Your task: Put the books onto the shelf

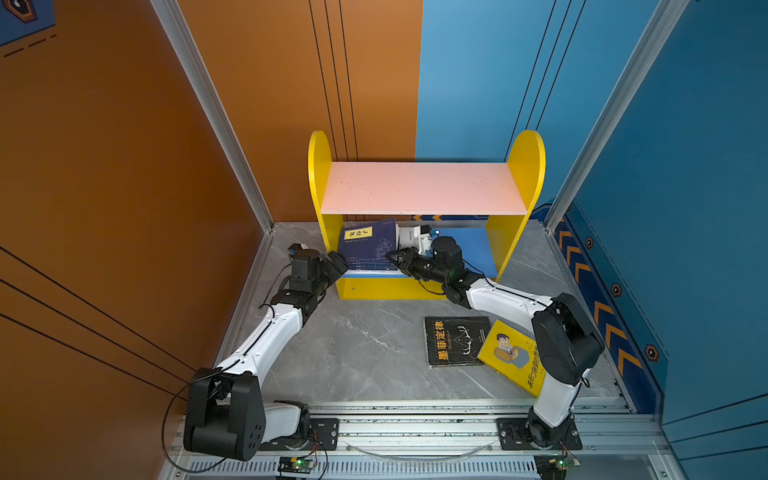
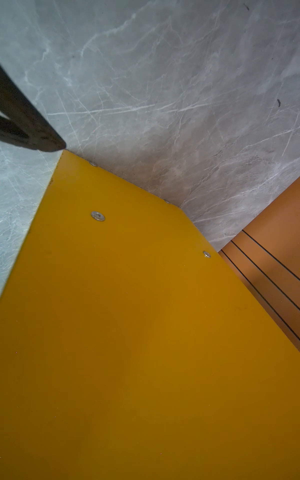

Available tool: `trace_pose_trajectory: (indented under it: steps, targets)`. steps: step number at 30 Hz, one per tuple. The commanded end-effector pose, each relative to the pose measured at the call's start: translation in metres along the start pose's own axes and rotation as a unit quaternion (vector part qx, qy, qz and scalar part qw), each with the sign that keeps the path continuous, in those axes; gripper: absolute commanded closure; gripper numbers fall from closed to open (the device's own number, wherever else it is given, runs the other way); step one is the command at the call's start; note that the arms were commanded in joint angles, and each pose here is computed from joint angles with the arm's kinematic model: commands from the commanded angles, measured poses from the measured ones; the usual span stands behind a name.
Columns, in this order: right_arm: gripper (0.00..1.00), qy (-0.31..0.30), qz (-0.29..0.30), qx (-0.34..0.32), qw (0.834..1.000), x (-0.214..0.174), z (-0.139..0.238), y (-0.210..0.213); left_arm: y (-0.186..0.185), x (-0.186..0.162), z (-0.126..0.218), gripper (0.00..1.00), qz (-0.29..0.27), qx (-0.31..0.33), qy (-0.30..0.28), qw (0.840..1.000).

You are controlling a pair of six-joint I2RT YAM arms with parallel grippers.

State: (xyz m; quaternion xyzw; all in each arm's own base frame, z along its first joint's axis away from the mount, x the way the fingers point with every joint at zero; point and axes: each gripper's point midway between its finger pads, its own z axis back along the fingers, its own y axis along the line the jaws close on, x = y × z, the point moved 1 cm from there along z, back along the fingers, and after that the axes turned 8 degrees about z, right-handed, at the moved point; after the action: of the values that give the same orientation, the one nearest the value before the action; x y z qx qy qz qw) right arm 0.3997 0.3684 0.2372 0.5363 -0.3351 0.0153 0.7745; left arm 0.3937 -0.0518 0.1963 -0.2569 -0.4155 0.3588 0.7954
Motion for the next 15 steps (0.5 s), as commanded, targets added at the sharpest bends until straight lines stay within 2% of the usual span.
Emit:
trace_pose_trajectory:
  steps: [1, 3, 6, 10, 15]
  targets:
    - [0.75, 0.002, 0.023, -0.030, 0.999, 0.002, 0.008, -0.002, 0.029, -0.011, -0.002, 0.02, -0.002, 0.053, 0.009, 0.999]
    - [0.66, 0.000, 0.024, -0.057, 0.998, 0.007, 0.014, -0.009, 0.031, -0.014, -0.003, 0.02, 0.001, 0.053, 0.013, 0.999]
    - [0.60, 0.001, 0.040, -0.098, 0.994, 0.012, 0.024, -0.017, 0.032, -0.017, -0.005, 0.02, 0.007, 0.049, 0.018, 0.999]
    - [0.61, 0.003, 0.066, -0.120, 0.991, 0.018, 0.030, -0.014, 0.030, -0.020, -0.008, 0.02, 0.012, 0.043, 0.026, 0.999]
    - [0.67, 0.010, 0.092, -0.138, 0.986, 0.019, 0.029, -0.011, 0.027, -0.020, -0.008, 0.02, 0.014, 0.037, 0.029, 0.999]
